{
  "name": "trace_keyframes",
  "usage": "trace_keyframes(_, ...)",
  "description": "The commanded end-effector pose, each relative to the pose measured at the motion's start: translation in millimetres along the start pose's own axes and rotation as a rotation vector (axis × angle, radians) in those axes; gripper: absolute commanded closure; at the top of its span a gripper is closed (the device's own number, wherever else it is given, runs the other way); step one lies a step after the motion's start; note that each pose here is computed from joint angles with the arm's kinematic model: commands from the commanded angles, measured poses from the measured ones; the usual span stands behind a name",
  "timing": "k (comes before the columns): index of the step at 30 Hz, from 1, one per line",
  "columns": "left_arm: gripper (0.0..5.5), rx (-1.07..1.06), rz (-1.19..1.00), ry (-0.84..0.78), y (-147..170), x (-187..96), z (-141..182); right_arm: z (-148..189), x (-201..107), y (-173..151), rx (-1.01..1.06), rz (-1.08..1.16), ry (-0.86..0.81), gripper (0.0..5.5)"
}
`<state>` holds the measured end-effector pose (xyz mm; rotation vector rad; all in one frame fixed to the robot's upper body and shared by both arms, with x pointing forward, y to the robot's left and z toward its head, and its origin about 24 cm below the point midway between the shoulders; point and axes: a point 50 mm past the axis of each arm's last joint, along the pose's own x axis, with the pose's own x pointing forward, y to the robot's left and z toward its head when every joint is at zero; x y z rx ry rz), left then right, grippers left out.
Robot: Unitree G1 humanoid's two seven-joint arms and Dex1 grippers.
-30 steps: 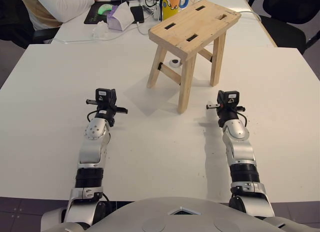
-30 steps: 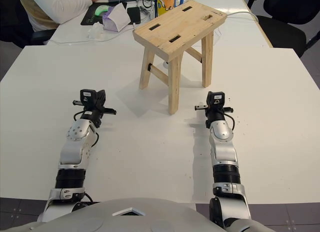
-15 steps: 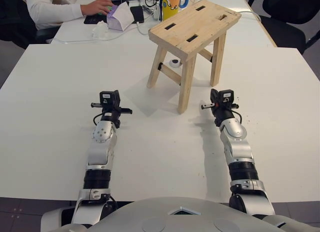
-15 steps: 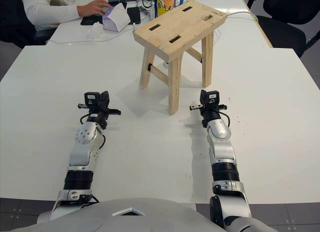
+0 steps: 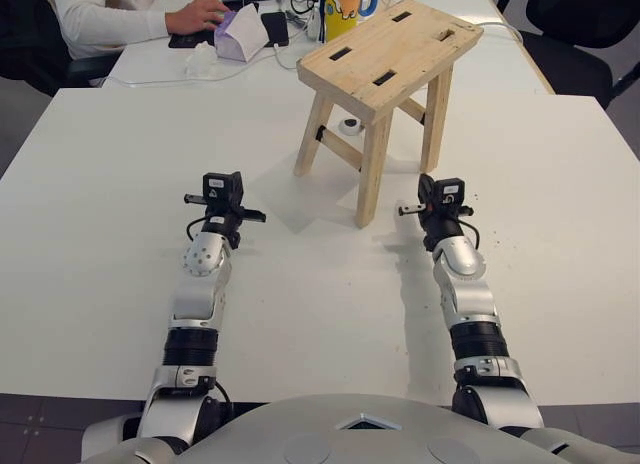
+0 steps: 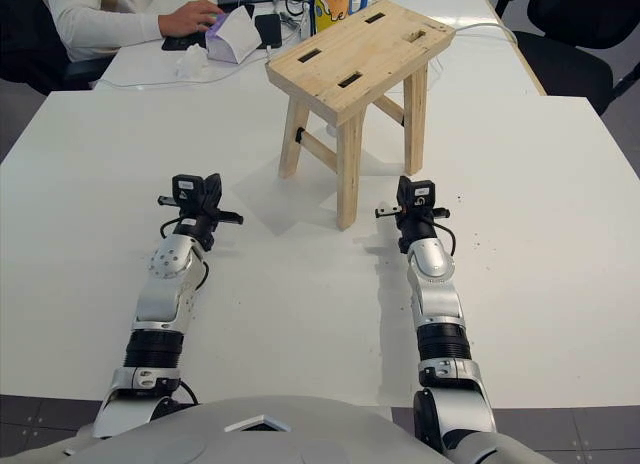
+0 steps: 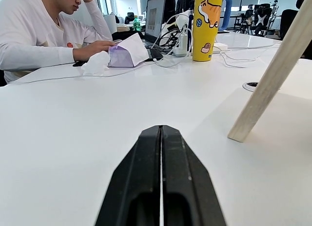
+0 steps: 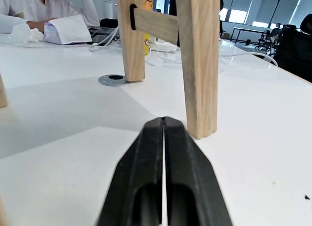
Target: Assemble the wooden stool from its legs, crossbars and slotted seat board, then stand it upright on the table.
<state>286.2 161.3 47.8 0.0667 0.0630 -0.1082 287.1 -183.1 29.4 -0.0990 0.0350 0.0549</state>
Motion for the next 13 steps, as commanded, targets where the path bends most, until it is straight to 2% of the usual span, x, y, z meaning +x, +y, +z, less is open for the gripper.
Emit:
trace_keyframes(1, 5.47, 0.018, -0.017, -0.010, 1, 7, 4, -2, 0, 4, 0.005, -0.014, -0.004, 5.50)
trace_keyframes(13, 5.47, 0.013, -0.024, -0.033, -8, 15, 4, 0, 10, 3, 0.000, 0.003, -0.014, 5.50)
